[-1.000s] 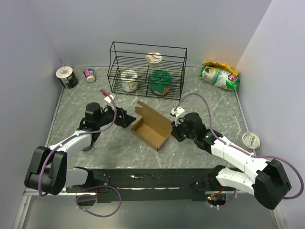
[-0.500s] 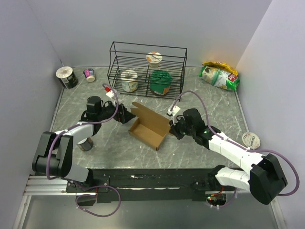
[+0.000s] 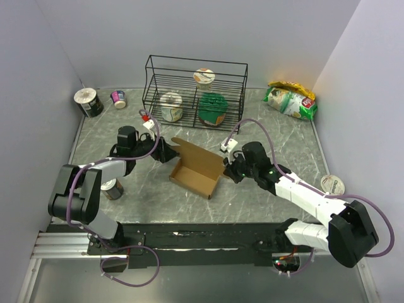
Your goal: Fold the paper box
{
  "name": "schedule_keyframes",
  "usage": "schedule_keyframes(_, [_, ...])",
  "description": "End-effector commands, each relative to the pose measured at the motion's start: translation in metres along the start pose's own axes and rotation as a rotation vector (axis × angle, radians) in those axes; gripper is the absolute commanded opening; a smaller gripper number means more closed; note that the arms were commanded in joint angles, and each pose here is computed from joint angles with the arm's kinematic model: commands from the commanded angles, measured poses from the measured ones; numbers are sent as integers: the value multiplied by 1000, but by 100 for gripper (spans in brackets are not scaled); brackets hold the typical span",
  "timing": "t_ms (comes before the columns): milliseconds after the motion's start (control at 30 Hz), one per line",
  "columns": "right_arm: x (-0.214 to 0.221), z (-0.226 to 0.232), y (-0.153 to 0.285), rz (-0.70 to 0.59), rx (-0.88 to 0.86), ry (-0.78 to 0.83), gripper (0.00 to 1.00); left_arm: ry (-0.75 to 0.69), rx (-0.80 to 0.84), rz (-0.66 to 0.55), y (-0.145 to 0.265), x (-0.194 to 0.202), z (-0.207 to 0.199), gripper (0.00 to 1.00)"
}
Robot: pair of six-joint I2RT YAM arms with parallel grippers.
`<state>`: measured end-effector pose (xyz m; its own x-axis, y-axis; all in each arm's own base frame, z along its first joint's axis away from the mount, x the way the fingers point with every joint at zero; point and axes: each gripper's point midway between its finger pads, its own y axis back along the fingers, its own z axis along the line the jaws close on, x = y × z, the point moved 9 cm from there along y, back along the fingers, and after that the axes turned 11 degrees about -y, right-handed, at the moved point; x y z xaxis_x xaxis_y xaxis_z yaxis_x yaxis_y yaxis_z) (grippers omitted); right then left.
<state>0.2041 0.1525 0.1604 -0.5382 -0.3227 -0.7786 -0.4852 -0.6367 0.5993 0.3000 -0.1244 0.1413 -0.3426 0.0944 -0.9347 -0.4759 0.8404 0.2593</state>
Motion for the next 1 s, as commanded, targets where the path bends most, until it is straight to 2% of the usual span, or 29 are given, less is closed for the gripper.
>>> schedule_keyframes(0, [-24, 0, 4, -87, 5, 32, 0, -75, 63, -91, 0, -16, -6, 64])
schedule_keyframes(33, [-24, -1, 4, -85, 6, 30, 0, -76, 70, -91, -1, -16, -8, 58])
schedule_keyframes(100, [-25, -3, 4, -76, 21, 26, 0, -80, 75, -86, -6, -14, -13, 54])
schedule_keyframes(333, [-30, -3, 7, -109, 100, 12, 0, -59, 23, -41, -20, -7, -26, 23])
schedule_keyframes(500, [-32, -2, 10, -132, 159, 34, 0, -71, -28, -39, -30, -11, -35, 16])
schedule_keyframes(733, [-33, 1, 7, -142, 255, 18, 0, -32, -203, -4, -46, -4, -43, 5])
schedule_keyframes(967, [-53, 9, 8, -177, 418, -64, 0, -26, -303, -53, -44, 8, -68, 3])
